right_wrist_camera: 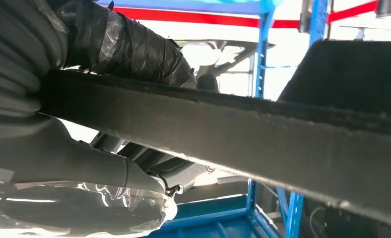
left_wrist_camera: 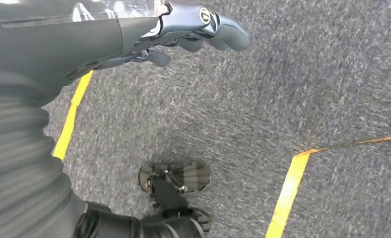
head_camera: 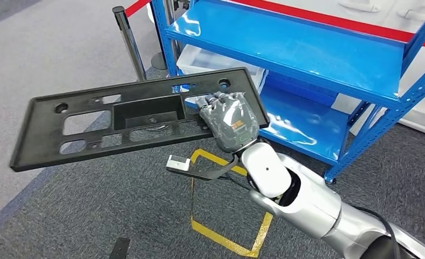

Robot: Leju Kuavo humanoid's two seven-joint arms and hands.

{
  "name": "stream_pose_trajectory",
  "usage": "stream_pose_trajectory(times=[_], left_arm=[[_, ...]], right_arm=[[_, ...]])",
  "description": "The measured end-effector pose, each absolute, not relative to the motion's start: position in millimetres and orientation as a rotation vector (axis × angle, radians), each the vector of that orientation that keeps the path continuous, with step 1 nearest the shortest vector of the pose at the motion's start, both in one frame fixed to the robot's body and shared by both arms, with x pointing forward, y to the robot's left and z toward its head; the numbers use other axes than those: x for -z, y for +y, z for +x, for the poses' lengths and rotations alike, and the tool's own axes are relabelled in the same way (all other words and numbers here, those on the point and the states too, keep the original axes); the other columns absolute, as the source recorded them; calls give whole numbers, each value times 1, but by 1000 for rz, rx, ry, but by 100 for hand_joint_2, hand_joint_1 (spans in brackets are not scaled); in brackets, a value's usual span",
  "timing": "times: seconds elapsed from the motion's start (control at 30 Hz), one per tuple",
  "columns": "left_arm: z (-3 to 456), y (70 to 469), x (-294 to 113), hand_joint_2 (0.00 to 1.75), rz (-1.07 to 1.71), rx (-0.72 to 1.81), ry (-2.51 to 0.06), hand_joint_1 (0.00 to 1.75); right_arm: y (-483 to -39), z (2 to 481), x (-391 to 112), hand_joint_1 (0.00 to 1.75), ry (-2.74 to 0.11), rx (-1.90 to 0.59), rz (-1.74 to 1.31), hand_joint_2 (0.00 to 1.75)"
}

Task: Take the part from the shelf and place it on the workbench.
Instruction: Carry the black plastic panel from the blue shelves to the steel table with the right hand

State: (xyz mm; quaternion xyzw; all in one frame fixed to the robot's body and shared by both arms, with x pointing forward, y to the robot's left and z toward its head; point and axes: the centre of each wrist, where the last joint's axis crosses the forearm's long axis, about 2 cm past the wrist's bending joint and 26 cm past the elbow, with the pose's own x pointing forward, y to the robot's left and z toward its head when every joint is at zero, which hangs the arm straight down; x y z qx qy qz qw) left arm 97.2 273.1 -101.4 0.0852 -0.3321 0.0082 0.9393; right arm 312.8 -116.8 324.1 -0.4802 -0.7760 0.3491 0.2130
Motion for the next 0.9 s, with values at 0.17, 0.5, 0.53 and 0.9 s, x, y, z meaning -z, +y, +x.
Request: stream_pose_trajectory(times=[0.17, 0.5, 0.53, 0.9], left_arm=[[100, 273, 101, 175, 173, -16, -684, 0], [99, 273, 101, 175, 173, -14, -687, 0], [100, 273, 101, 175, 172, -14, -688, 0], [99, 273, 101, 175, 153, -9, -701, 0]], right_arm=[[-117, 312, -324, 175, -2158, -972, -1331, 175], [-115, 310, -329, 175, -2180, -968, -1326, 175], [-115, 309, -329, 175, -2181, -968, -1326, 175], [-114, 306, -328, 175, -2184, -974, -1317, 175]])
